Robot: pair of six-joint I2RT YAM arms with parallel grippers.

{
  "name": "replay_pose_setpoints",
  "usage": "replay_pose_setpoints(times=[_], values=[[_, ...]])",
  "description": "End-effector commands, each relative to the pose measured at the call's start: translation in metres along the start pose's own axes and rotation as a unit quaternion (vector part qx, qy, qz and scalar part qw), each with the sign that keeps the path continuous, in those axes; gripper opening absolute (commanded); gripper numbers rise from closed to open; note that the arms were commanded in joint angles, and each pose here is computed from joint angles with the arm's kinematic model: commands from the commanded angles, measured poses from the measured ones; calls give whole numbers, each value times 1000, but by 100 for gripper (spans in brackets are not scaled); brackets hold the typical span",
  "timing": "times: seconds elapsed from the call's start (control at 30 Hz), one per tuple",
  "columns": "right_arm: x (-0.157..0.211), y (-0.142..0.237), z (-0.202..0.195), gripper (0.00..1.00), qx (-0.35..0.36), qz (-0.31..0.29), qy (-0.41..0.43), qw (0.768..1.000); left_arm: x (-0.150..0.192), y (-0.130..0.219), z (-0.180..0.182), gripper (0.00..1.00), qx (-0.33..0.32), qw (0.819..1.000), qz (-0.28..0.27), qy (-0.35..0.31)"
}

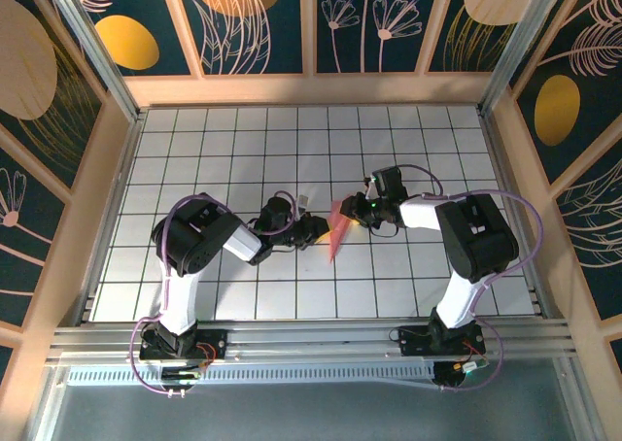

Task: Fold a paper plane with a square sheet of paper (fold left side to right side)
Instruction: Fold the wing for the fifth time at the center of the table.

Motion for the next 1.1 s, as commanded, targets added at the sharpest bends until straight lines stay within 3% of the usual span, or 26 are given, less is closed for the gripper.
replay_pose_setpoints(times=[0.0, 0.33, 0.83, 1.07], values=[[5, -14, -12, 33, 36, 8, 8, 999, -6, 6, -8, 21, 3, 1000, -13, -13], [5, -13, -11, 32, 36, 7, 10, 999, -15, 2, -6, 34, -37, 999, -13, -14], [6, -14, -12, 32, 37, 8, 10, 999, -23, 0, 2, 31, -43, 999, -26, -4], [7, -14, -13, 32, 38, 9, 9, 999, -26, 0, 1, 25, -37, 999, -28, -9]])
Point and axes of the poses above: each hand's point on the last joint's axis, 136 mm out from that joint toward the fingers, its own y axis back along the fingers, its own z axis along the line the jaws close on, x = y × z, the point moved 10 cm from there along y, back along the fingers, and after that the axes turned 13 degrees about -y, right-handed, at the moved point
